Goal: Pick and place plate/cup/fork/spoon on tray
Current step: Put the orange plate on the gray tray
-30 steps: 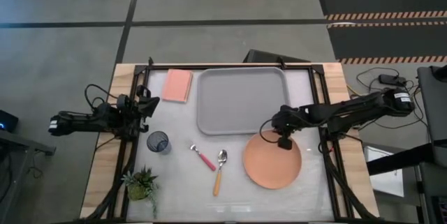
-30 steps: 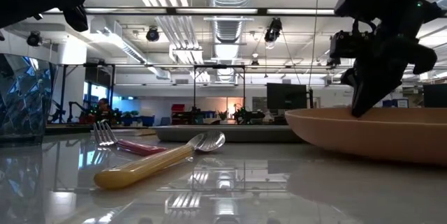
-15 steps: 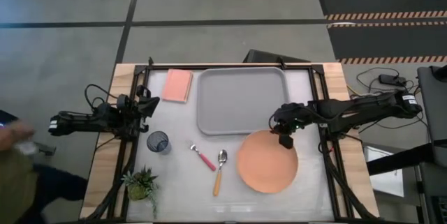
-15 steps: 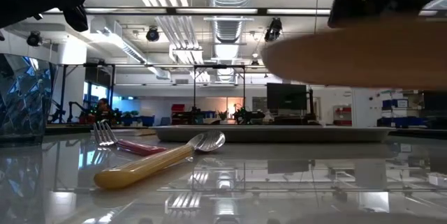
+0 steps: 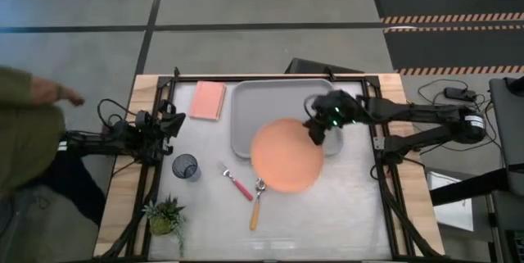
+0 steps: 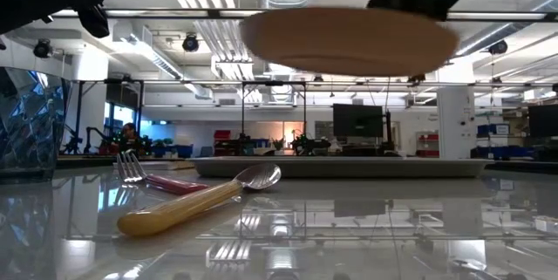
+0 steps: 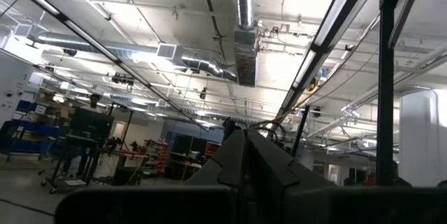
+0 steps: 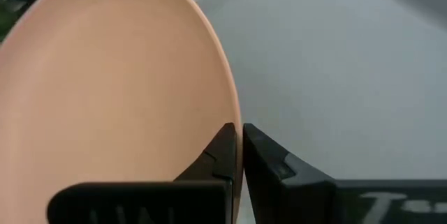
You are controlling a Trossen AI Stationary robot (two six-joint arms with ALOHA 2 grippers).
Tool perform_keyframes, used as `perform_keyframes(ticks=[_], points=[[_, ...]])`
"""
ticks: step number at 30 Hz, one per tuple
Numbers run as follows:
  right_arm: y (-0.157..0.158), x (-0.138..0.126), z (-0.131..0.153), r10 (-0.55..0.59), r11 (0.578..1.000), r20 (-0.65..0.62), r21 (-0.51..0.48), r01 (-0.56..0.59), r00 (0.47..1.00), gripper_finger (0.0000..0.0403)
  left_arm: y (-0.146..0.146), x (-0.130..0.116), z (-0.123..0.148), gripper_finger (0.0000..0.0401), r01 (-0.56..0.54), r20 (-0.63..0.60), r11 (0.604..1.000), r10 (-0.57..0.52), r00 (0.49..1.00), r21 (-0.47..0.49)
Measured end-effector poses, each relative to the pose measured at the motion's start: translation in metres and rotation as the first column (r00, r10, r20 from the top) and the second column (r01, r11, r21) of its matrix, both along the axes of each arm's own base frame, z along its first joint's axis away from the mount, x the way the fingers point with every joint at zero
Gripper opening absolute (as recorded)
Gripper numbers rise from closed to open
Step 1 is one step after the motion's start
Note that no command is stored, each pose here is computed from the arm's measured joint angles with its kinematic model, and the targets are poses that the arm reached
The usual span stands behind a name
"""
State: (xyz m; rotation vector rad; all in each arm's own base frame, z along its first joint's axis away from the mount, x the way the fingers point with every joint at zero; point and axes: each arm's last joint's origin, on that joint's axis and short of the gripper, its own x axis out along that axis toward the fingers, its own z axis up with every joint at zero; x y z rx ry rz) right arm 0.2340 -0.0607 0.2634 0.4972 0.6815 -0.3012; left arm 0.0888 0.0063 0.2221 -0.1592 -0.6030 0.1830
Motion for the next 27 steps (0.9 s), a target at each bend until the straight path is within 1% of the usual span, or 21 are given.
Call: perform_keyframes(ticks=[5, 9, 14, 17, 22, 25, 27], points=[[-0.048, 0.022, -0.015, -0.136, 0.991, -0.041, 0.002, 0.136, 0.99, 0.0009, 0.0, 0.0, 0.0, 0.0, 0.0, 0.001, 1.0, 0.0, 1.0, 0.0], [-0.088, 0.04, -0.036, -0.19, 0.982, -0.096, -0.023, 0.189, 0.977, 0.0009, 0.0, 0.0, 0.0, 0.0, 0.0, 0.001, 1.0, 0.0, 1.0, 0.0], [-0.13, 0.061, -0.062, -0.218, 0.976, -0.156, -0.02, 0.218, 0.963, 0.0009, 0.0, 0.0, 0.0, 0.0, 0.0, 0.001, 1.0, 0.0, 1.0, 0.0], [-0.144, 0.075, -0.073, -0.189, 0.982, -0.168, -0.008, 0.19, 0.968, 0.0009, 0.0, 0.0, 0.0, 0.0, 0.0, 0.001, 1.0, 0.0, 1.0, -0.001], [-0.155, 0.092, -0.085, -0.157, 0.987, -0.186, 0.005, 0.161, 0.97, 0.001, 0.0, 0.0, 0.0, 0.0, 0.001, 0.0, 1.0, -0.001, 1.0, -0.001], [-0.159, 0.096, -0.09, -0.166, 0.986, -0.203, 0.0, 0.169, 0.965, 0.0022, 0.0, 0.0, 0.0, 0.0, 0.001, -0.003, 1.0, -0.001, 1.0, -0.001], [-0.161, 0.098, -0.091, -0.19, 0.982, -0.223, -0.026, 0.189, 0.956, 0.0037, 0.0, 0.0, 0.0, 0.0, 0.001, -0.004, 1.0, -0.001, 1.0, -0.001]])
